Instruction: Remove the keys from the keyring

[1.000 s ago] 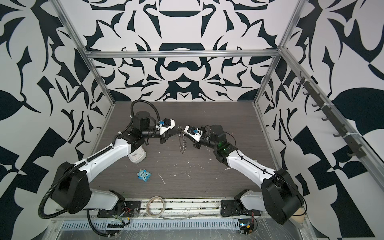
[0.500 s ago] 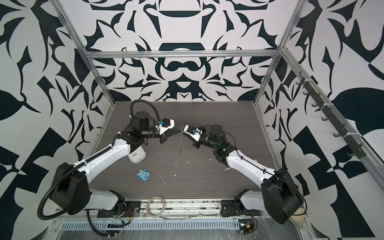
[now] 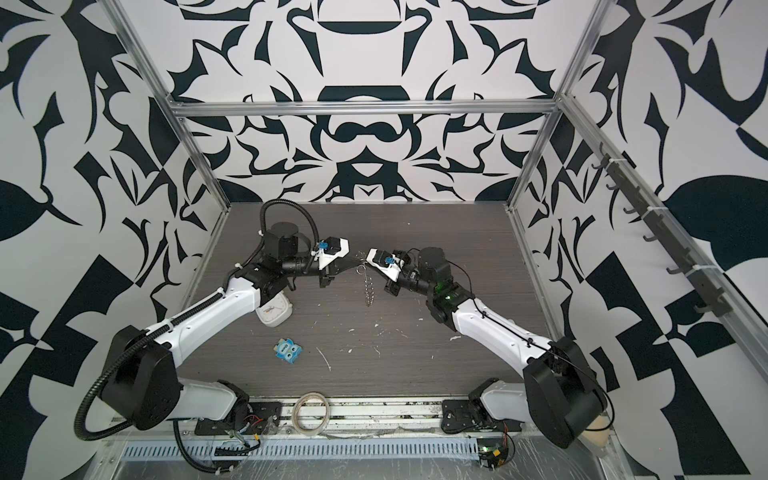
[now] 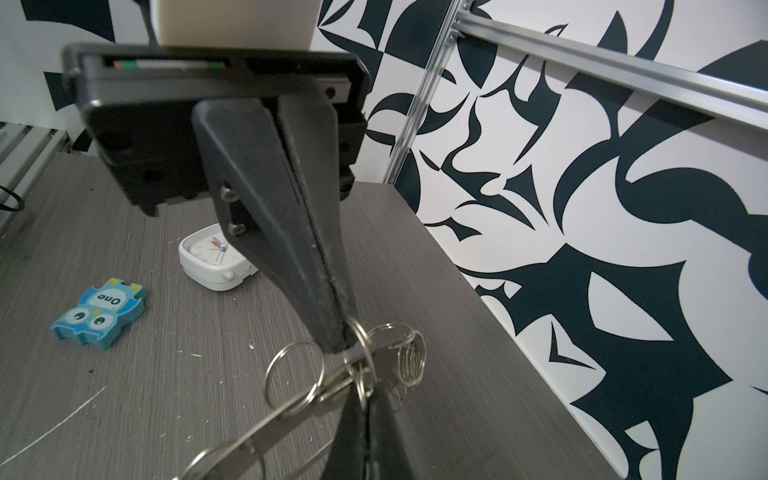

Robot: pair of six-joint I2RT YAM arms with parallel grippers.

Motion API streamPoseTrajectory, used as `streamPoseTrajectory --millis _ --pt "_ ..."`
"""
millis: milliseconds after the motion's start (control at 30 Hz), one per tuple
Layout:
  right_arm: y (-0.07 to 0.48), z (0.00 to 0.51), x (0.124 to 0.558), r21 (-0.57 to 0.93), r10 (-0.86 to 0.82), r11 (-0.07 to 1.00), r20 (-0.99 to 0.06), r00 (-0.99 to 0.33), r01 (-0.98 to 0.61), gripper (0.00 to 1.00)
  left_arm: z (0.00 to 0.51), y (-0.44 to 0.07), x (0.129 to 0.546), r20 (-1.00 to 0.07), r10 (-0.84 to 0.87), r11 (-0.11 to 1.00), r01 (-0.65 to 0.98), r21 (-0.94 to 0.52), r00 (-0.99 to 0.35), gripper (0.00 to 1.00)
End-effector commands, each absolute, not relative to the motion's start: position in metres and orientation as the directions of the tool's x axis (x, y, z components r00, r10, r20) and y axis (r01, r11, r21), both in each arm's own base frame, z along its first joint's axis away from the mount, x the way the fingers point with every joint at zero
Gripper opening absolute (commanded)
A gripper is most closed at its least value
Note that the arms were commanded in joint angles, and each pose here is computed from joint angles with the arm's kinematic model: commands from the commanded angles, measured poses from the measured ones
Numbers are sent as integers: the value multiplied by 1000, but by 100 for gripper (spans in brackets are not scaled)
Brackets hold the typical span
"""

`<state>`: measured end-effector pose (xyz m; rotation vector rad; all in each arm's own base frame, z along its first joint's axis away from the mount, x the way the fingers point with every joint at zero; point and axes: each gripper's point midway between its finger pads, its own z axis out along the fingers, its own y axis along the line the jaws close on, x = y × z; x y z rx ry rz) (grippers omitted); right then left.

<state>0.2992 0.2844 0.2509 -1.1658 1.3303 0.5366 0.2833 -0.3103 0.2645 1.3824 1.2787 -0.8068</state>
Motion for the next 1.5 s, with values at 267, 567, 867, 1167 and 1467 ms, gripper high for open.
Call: streamPoseTrajectory --millis 267,567,867,1167,1467 --pt "275 281 296 -572 -451 338 -796 405 -747 0 274 -304 277 -917 340 68 967 245 208 0" --pt "274 307 283 -674 -479 288 -717 507 -681 0 287 -304 280 -903 318 86 940 330 288 0" --pt "268 307 293 -864 -615 242 -488 619 -441 0 297 -303 278 -911 349 81 962 262 219 0" --pt "280 290 313 -986 -736 128 -166 656 -106 0 304 -304 284 -929 349 165 969 185 118 0" --pt "284 297 334 -994 -790 111 -97 605 -13 0 309 -304 293 -939 331 213 962 171 93 0"
